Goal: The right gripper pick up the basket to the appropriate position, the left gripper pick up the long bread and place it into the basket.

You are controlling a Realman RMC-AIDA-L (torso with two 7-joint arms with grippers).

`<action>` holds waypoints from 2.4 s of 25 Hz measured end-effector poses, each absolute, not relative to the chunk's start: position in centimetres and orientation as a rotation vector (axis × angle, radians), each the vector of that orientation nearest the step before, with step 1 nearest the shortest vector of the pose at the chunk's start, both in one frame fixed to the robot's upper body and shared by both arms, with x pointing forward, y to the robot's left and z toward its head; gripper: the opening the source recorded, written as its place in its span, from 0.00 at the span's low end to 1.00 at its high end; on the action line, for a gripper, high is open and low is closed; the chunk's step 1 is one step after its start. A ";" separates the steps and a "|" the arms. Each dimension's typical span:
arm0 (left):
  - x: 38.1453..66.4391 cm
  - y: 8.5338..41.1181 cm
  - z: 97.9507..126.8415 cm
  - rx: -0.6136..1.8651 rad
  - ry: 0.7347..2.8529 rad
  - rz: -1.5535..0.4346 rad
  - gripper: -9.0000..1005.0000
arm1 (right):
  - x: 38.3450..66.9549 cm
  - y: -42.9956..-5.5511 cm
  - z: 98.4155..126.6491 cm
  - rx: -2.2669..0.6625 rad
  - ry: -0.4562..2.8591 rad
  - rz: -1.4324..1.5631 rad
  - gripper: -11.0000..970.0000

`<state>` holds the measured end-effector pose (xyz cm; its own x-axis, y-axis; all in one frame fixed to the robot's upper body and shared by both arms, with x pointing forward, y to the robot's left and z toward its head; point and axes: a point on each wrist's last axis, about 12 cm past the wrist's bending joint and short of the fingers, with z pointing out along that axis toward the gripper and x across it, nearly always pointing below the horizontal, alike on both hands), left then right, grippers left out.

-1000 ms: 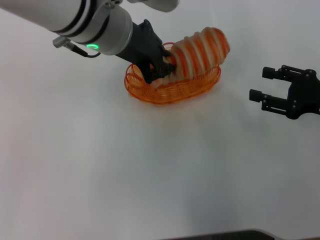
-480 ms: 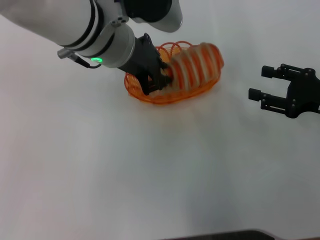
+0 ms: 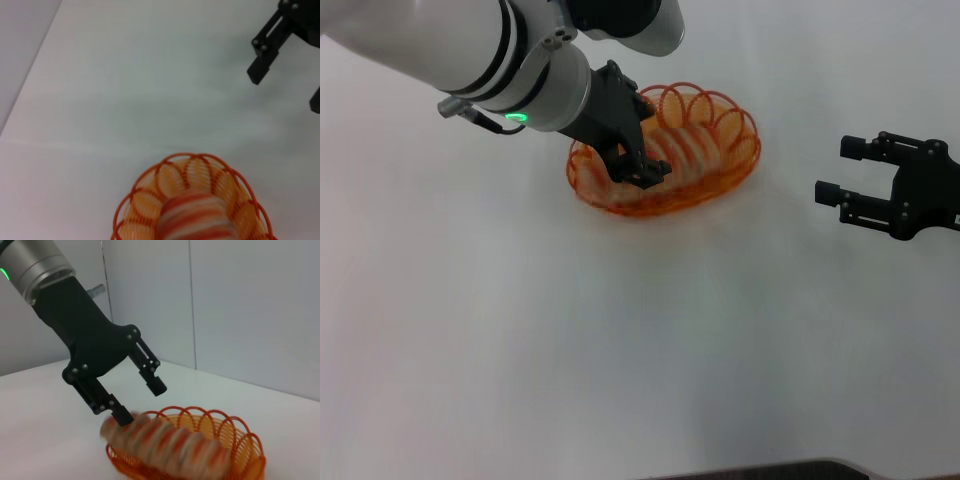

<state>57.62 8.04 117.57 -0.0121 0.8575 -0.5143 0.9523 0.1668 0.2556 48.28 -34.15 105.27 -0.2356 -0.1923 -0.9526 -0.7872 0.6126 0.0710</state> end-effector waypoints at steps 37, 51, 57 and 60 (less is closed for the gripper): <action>50.6 26.6 108.2 1.055 1.848 -1.011 0.82 | 45.7 -35.5 104.2 -0.775 1.809 0.672 0.74; 48.3 27.6 104.8 1.037 1.907 -0.988 0.81 | 45.8 -35.1 103.9 -0.796 1.826 0.684 0.74; 48.1 27.6 104.5 1.048 1.927 -0.990 0.81 | 45.7 -35.2 103.7 -0.782 1.838 0.672 0.74; 48.0 27.5 104.2 1.049 1.937 -1.002 0.81 | 45.7 -35.2 103.5 -0.777 1.848 0.659 0.74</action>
